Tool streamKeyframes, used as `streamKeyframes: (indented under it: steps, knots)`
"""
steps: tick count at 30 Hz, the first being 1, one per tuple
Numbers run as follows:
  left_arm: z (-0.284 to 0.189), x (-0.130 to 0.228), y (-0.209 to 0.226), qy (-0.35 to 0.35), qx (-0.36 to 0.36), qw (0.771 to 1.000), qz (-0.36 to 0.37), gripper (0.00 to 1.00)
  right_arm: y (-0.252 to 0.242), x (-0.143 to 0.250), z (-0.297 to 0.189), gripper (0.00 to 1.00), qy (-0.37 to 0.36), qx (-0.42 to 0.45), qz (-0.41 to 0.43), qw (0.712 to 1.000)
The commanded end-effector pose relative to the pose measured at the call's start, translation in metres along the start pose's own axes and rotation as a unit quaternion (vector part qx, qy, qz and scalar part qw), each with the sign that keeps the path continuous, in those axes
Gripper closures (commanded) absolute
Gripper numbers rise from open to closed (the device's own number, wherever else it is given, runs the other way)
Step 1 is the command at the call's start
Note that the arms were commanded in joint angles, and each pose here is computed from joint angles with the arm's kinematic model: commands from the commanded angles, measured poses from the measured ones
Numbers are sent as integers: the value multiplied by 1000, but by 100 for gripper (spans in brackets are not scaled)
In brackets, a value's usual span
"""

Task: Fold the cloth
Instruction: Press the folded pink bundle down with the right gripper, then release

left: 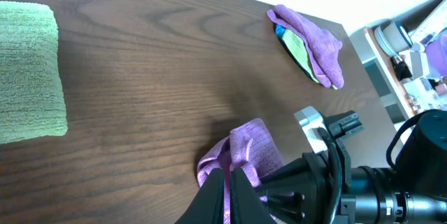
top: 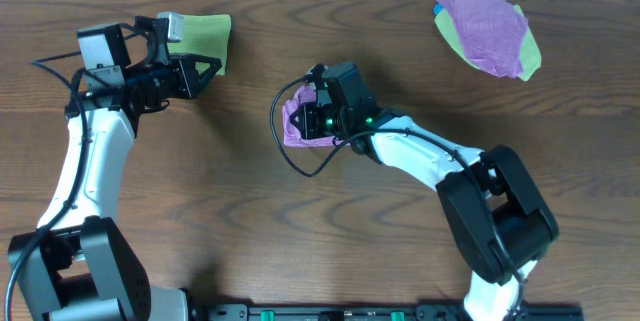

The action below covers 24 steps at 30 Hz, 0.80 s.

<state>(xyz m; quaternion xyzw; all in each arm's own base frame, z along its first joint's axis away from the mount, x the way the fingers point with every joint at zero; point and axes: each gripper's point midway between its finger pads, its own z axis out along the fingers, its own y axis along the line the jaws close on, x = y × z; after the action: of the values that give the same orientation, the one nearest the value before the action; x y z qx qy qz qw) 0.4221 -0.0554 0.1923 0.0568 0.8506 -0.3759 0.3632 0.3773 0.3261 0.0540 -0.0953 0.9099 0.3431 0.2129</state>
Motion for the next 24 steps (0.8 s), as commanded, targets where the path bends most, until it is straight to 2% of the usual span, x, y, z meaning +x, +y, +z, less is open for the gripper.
streamKeyframes:
  steps: [1,2,6,13,16,18,21,24]
  knots:
    - [-5,-9,-8,-9,8,1000,22,94,7,1,7,64,4,-10,-1,1000]
    - [-5,-9,-8,-9,8,1000,22,94,7,1,7,55,4,-11,-2,1000]
    - [-5,-9,-8,-9,8,1000,29,94,8,1,7,44,4,-12,-2,1000]
    - [-5,-8,-8,-8,8,999,30,94,8,-23,-1,36,-18,-21,1,1000]
    - [-5,-5,-8,-2,8,999,35,94,9,-41,-9,24,-25,-27,2,999]
    - [-4,-2,-8,2,8,999,40,94,6,-51,-19,1,-23,-18,-7,1000]
    - [-5,-1,-7,3,8,999,45,94,-5,-72,-41,1,-23,9,-18,1000]
    - [-4,1,-8,6,9,999,42,94,-26,-86,-76,1,-18,94,-33,995]
